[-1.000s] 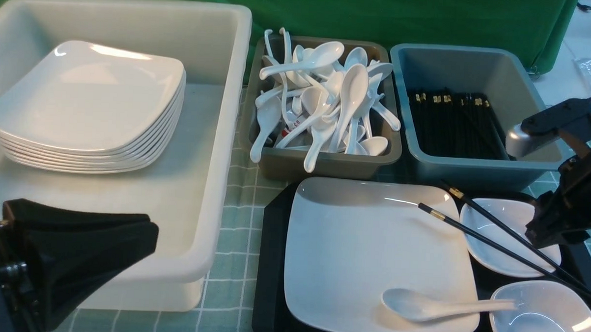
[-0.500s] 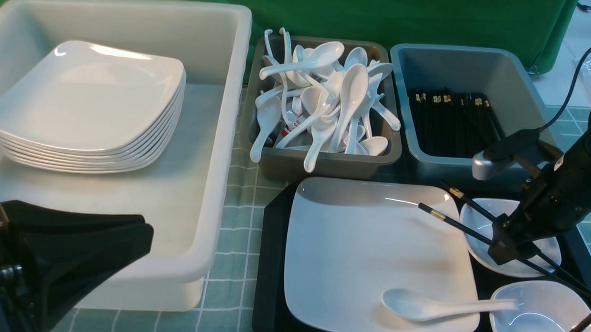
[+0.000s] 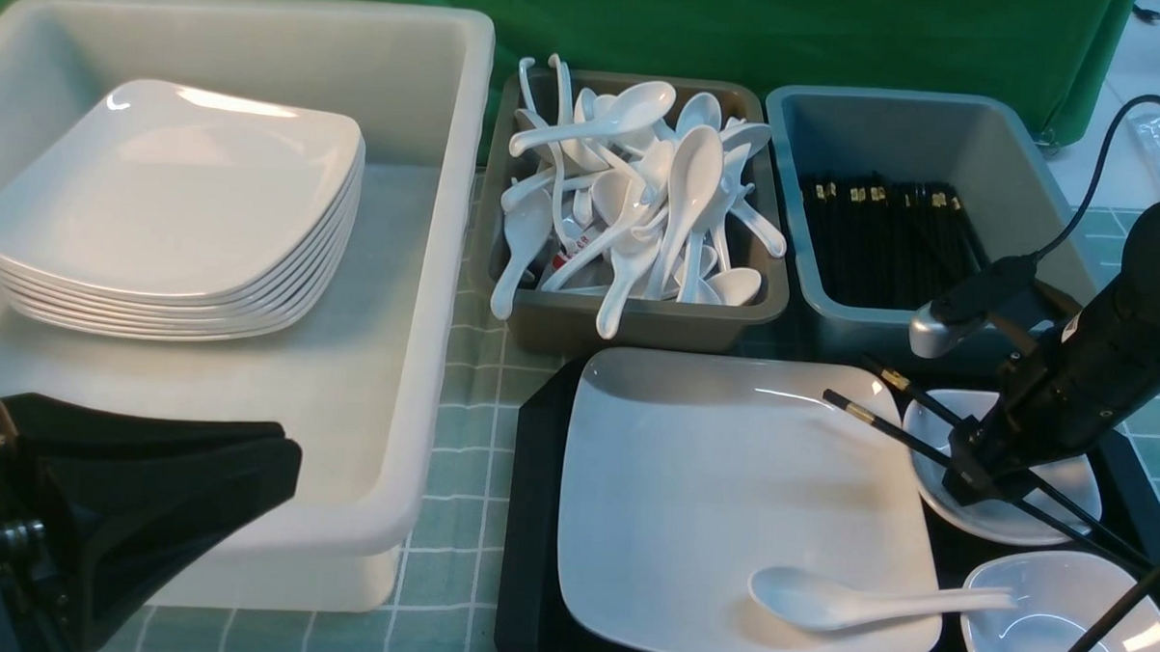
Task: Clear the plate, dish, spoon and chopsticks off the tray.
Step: Use the right arm to grab a pair of chopsticks from the plate, then use the right arm to put the chopsticks into the small storage box on the right
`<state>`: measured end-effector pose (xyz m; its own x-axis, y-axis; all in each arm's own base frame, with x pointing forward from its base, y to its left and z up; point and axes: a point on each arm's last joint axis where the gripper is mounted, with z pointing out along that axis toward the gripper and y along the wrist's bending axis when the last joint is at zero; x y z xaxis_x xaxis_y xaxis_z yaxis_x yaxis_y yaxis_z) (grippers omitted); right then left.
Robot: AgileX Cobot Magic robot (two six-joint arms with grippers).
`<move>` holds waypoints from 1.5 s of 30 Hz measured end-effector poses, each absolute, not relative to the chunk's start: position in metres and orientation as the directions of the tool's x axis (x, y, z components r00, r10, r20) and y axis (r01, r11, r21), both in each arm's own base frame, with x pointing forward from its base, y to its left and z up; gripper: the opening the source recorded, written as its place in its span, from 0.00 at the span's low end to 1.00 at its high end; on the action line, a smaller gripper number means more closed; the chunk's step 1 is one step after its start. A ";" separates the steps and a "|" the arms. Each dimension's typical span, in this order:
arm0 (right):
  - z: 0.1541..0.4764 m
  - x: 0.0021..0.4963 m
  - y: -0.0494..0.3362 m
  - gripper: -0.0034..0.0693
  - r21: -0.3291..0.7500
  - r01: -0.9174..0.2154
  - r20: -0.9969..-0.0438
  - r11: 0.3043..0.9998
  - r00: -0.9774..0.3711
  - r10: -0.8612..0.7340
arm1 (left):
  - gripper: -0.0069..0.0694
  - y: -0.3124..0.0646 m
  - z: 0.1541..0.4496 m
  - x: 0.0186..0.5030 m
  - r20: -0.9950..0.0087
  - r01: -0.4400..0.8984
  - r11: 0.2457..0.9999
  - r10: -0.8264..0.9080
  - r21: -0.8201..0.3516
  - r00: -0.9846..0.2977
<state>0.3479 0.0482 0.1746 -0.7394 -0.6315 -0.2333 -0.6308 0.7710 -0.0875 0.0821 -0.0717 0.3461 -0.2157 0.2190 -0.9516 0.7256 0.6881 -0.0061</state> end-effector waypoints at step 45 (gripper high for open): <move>0.332 0.387 0.086 0.23 -0.038 -0.317 -0.813 0.948 -0.541 -0.214 | 0.11 -0.071 0.363 0.088 -0.992 0.690 0.723 0.101 0.023 -0.073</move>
<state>0.3868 0.0857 0.3322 -0.5411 -0.2136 -0.8134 -0.3171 0.9476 -0.0379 0.0881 -0.0709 0.3630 -0.0727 0.1010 -0.9922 0.6903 0.7232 0.0230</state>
